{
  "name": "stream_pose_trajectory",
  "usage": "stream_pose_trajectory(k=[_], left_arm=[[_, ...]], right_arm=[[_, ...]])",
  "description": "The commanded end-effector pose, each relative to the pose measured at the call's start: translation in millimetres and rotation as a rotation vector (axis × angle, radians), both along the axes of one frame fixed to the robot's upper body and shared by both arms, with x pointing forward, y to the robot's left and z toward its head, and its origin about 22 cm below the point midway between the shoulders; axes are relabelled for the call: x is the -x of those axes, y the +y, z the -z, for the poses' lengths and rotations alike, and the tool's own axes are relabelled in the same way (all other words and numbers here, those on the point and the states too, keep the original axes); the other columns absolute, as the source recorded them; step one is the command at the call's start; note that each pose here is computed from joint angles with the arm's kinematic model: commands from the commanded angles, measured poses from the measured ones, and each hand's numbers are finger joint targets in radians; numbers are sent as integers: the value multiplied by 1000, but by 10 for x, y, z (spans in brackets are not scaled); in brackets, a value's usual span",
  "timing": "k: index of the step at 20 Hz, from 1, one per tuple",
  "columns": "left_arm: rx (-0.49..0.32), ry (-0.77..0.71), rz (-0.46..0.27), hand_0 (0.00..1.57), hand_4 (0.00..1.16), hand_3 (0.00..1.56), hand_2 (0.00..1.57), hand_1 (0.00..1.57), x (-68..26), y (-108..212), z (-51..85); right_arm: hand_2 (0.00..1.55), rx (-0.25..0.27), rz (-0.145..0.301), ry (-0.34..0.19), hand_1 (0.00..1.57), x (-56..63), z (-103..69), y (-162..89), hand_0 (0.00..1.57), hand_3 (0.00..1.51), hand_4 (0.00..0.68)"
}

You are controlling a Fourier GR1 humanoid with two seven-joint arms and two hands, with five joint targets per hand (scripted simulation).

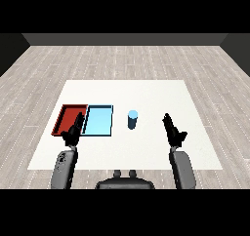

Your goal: Pick the blue can and put it in the blue box

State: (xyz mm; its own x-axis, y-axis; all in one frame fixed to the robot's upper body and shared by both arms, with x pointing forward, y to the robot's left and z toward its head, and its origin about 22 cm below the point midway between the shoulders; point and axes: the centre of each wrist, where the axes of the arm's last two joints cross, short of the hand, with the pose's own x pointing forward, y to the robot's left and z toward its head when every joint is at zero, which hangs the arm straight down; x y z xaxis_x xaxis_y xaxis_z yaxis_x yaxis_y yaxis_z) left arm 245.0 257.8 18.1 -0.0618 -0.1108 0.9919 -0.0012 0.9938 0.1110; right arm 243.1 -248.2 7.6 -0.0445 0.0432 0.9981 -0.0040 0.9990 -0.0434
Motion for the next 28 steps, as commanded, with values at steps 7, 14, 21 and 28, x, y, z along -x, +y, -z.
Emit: stream_pose_trajectory(k=[7, 14, 21, 28], left_arm=[[162, -305, 33, 0, 0, 0, 0, 0, -88, -239, -243], [193, -384, 48, 0, 0, 0, 0, 0, 74, -182, 89], [208, -392, 58, 0, 0, 0, 0, 0, 8, -122, 204], [194, -384, 35, 0, 0, 0, 0, 0, -87, -166, 182]], right_arm=[[0, -141, -87, -239, 0, -514, -315, 417, 0, 0, 0], [0, -144, -140, -285, 0, -719, -123, 350, 0, 0, 0], [0, -164, -109, -271, 0, -735, -28, 331, 0, 0, 0], [0, -195, -109, -203, 0, -630, 99, 340, 0, 0, 0]])
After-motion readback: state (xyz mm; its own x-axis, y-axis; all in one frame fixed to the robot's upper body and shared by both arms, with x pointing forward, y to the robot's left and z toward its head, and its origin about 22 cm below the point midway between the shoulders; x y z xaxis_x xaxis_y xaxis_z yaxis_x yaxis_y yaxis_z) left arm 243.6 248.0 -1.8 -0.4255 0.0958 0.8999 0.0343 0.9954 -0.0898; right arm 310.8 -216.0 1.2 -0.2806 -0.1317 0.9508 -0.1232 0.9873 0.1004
